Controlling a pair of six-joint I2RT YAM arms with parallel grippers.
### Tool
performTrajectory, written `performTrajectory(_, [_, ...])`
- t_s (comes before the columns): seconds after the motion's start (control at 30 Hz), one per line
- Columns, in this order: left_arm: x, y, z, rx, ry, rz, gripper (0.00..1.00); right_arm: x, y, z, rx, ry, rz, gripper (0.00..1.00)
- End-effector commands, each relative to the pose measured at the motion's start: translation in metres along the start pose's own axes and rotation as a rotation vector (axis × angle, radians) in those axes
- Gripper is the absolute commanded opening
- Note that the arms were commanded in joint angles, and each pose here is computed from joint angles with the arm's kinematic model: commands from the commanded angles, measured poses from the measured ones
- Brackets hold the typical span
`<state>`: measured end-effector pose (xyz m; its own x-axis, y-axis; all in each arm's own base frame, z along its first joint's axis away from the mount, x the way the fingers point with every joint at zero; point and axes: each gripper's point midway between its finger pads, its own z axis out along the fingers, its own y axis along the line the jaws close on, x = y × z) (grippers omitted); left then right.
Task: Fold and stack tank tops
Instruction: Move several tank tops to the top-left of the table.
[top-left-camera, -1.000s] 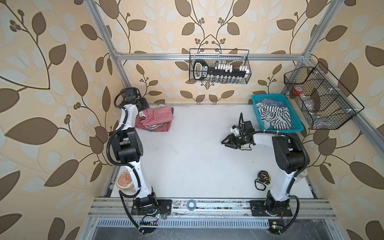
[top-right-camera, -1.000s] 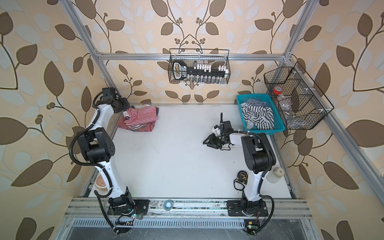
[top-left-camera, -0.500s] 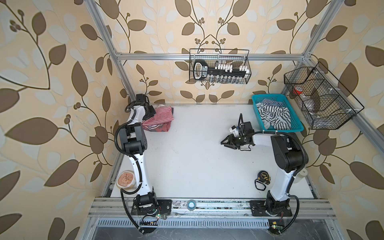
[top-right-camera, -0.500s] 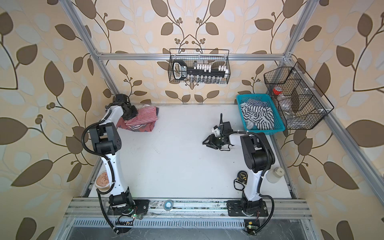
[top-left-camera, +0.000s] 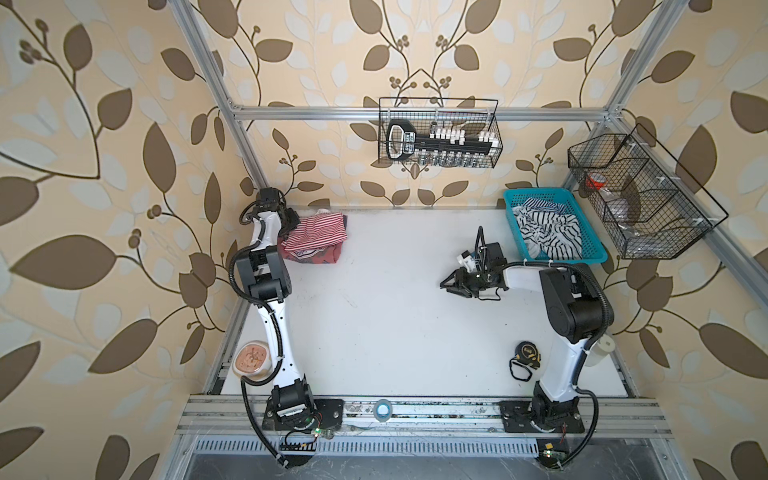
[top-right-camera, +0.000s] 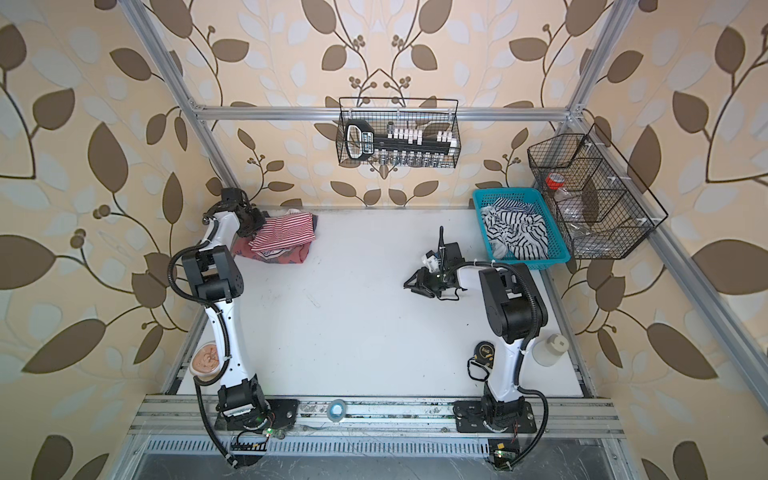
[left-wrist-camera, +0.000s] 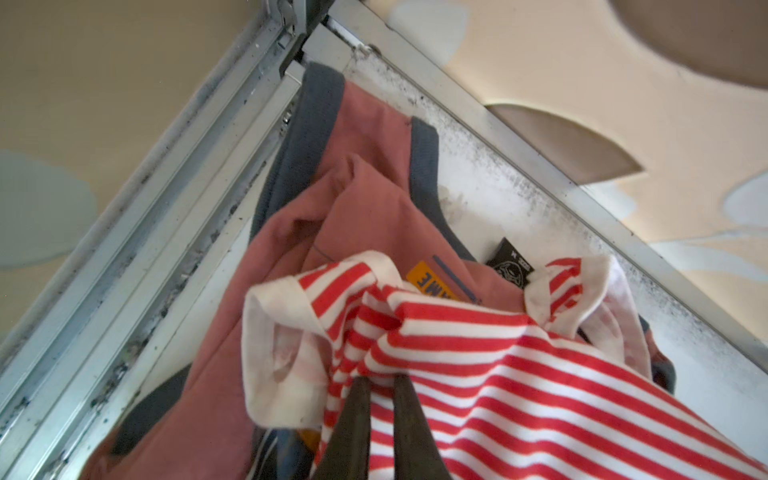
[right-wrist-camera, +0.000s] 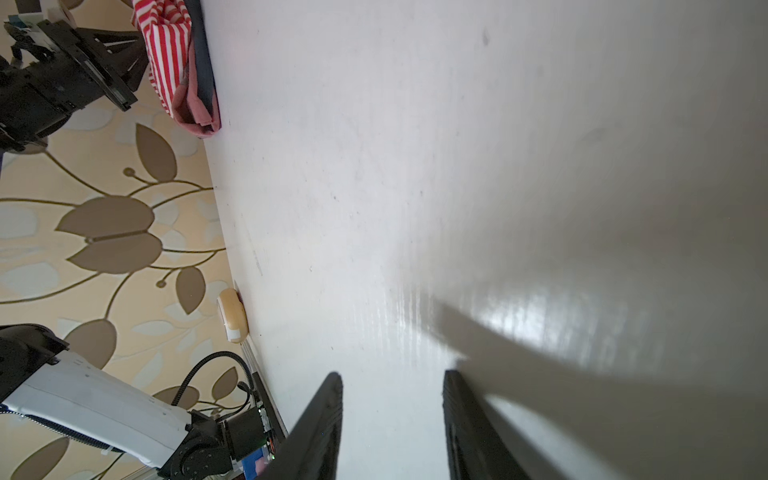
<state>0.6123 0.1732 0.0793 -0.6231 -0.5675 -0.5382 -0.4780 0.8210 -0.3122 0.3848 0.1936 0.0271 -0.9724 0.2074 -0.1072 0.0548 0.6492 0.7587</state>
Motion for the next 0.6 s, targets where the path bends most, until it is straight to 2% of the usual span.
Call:
performTrajectory(0.0, [-0.020,-0.004,-0.002,0.028,-0.056,0.008,0.16,0.007,-0.013,0.012,0.062,0.038,0.035,0.42])
performTrajectory(0.13, [-0.014,0.007,0.014,0.012,-0.033,0.002,0.16,0.004,0.001,0.018,0.050,0.040,0.014,0.41])
performTrajectory(0.3, [-0.001,0.016,0.027,0.039,0.009,-0.049,0.13,-0.009,0.046,0.029,-0.037,0.028,-0.052,0.41])
performTrajectory(0.47, [0.037,0.016,0.032,0.079,0.087,-0.151,0.08,-0.036,0.095,0.045,-0.142,0.012,-0.111,0.41])
performTrajectory(0.57, [0.064,0.013,0.031,0.076,0.120,-0.170,0.07,-0.056,0.117,0.048,-0.186,-0.013,-0.138,0.41])
